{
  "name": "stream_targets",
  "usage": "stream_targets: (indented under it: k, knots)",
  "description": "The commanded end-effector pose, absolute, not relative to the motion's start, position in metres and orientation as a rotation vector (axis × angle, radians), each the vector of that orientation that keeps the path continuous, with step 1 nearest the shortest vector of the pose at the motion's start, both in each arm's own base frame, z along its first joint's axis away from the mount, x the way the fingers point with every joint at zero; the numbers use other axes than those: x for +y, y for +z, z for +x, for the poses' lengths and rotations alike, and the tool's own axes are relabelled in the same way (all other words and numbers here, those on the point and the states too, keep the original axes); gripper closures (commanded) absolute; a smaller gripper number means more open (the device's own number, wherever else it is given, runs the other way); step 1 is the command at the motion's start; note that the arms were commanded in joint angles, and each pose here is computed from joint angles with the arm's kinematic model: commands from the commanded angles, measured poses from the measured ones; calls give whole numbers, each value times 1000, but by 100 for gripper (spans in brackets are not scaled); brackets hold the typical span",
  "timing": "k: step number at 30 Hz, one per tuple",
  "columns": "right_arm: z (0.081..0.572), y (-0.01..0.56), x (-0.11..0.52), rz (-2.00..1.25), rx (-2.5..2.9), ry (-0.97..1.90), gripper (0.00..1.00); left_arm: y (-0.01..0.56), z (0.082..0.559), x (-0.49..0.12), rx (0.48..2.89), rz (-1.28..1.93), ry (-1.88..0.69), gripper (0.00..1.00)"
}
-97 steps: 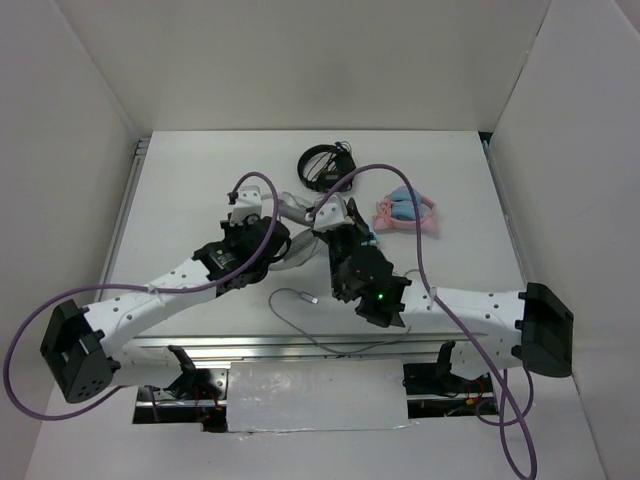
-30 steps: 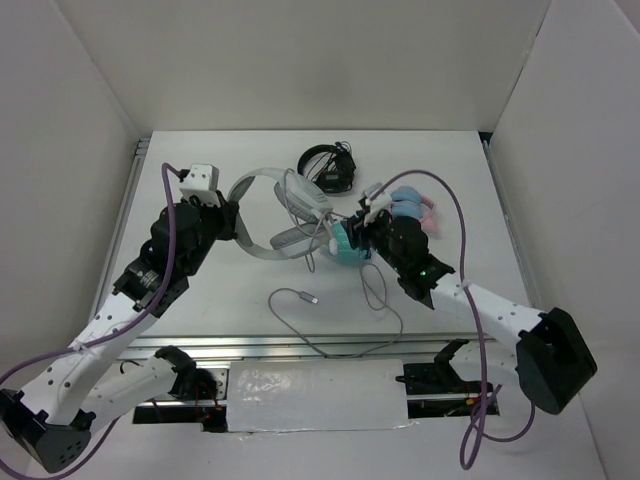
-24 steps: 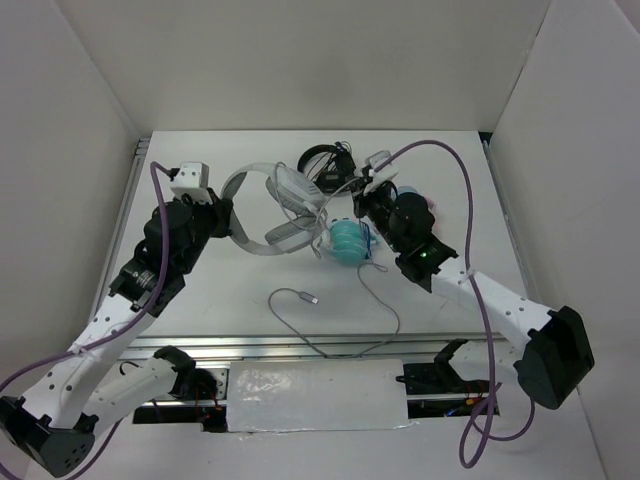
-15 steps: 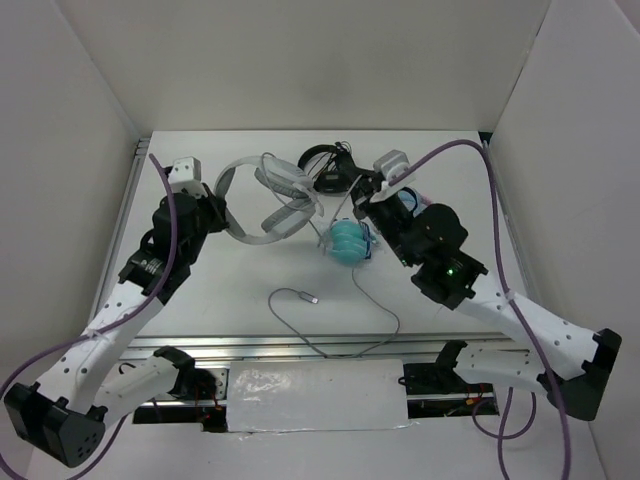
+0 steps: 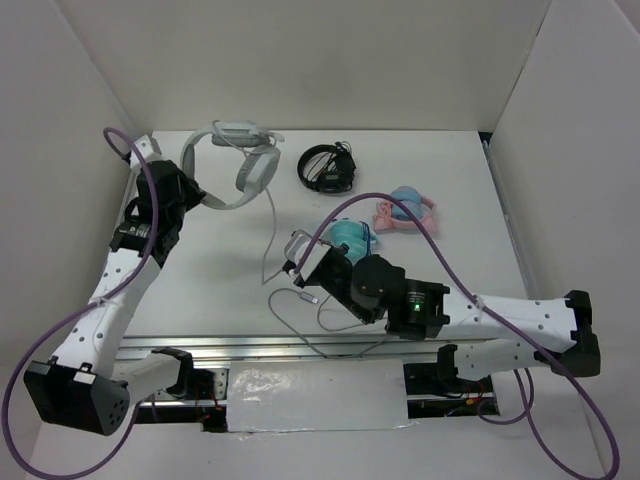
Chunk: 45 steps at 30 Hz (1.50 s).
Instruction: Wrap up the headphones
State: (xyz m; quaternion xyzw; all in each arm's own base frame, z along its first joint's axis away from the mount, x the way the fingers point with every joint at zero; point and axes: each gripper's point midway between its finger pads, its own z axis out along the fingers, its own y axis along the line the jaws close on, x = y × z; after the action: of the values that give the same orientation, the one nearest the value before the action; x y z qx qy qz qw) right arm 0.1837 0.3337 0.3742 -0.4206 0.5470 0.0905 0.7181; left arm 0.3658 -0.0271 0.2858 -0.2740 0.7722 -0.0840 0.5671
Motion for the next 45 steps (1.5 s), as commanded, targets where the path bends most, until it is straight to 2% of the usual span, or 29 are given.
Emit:
stream_targets:
  k: [1, 6, 11, 17, 25, 35, 37, 40, 45]
  knots:
    - [209, 352, 319, -844, 1324, 160, 100, 353, 375, -25, 1625, -702, -390, 100]
    - [214, 320, 320, -824, 1368, 70, 100, 356, 380, 0, 1621, -787, -353, 100]
    - [186, 310, 336, -928, 1354, 54, 100, 341, 398, 26, 1571, -823, -208, 100]
    - [172, 363, 326, -881, 1275, 45, 100, 291, 402, 55, 1647, -890, 24, 100]
    - [181, 457, 297, -682, 1131, -102, 100, 241, 405, 56, 1716, -838, 104, 100]
    - [229, 536, 276, -639, 1023, 30, 100, 246, 387, -8, 1783, -379, 43, 100]
    - [239, 548, 278, -647, 1009, 24, 100, 240, 383, -36, 1815, -244, -14, 100]
    - [254, 554, 290, -687, 1000, 16, 100, 238, 369, -74, 1812, -77, -80, 100]
    - [309, 561, 283, -687, 1037, -19, 100, 236, 330, -128, 1779, 182, -199, 100]
